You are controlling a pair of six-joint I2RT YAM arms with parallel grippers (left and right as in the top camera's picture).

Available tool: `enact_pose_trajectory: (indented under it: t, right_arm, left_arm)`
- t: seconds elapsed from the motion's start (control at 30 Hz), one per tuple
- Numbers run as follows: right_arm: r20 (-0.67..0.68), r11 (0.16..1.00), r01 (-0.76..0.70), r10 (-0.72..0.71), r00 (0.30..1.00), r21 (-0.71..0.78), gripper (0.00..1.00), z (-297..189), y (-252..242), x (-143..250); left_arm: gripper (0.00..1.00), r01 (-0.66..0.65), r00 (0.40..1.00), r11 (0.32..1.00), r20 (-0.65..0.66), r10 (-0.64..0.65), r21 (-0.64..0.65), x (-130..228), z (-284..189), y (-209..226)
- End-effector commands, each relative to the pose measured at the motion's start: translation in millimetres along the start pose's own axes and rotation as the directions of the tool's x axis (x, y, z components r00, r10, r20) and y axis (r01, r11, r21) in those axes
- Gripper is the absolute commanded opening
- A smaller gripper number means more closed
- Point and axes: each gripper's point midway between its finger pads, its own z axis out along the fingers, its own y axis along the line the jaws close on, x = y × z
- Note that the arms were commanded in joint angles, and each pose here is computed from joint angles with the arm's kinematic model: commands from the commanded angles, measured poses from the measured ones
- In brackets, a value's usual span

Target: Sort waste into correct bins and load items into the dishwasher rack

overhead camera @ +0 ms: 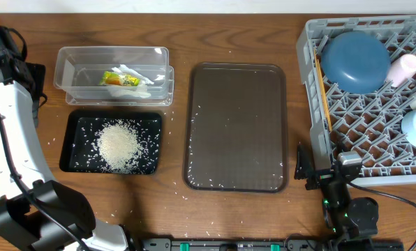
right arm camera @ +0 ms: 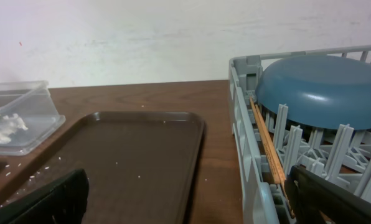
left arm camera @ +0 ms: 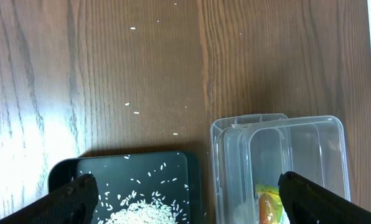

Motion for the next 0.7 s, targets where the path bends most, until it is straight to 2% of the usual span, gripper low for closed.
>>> enact_pose_trajectory:
  t: [0.0, 0.53, 0.63, 0.67]
  right_arm:
    - [0.002, 1.0, 0.01, -0.01, 1.0, 0.015, 0.99, -0.3, -3.0, 0.1]
    - [0.002, 1.0, 0.01, -0.01, 1.0, 0.015, 0.99, -0.3, -3.0, 0.1]
    - [0.002, 1.0, 0.01, -0.01, 1.0, 0.015, 0.99, -0.3, -3.0, 0.1]
    - [0.002, 1.0, 0.01, -0.01, 1.0, 0.015, 0.99, -0.3, -3.0, 0.1]
  left_arm:
    - [0.95, -0.011, 1.0, 1.0, 0.005, 0.011, -0.017, -0.8, 3.2, 2.4]
    - [0.95, -0.013, 1.0, 1.0, 0.005, 0.014, -0.022, -0.4, 4.9, 2.7]
    - [0.95, -0.066, 0.998, 0.997, -0.004, 0.066, -0.042, 1.4, 3.6, 8.3]
    - [0.95, -0.09, 0.995, 0.994, -0.045, 0.088, -0.062, 9.5, 1.6, 15.6]
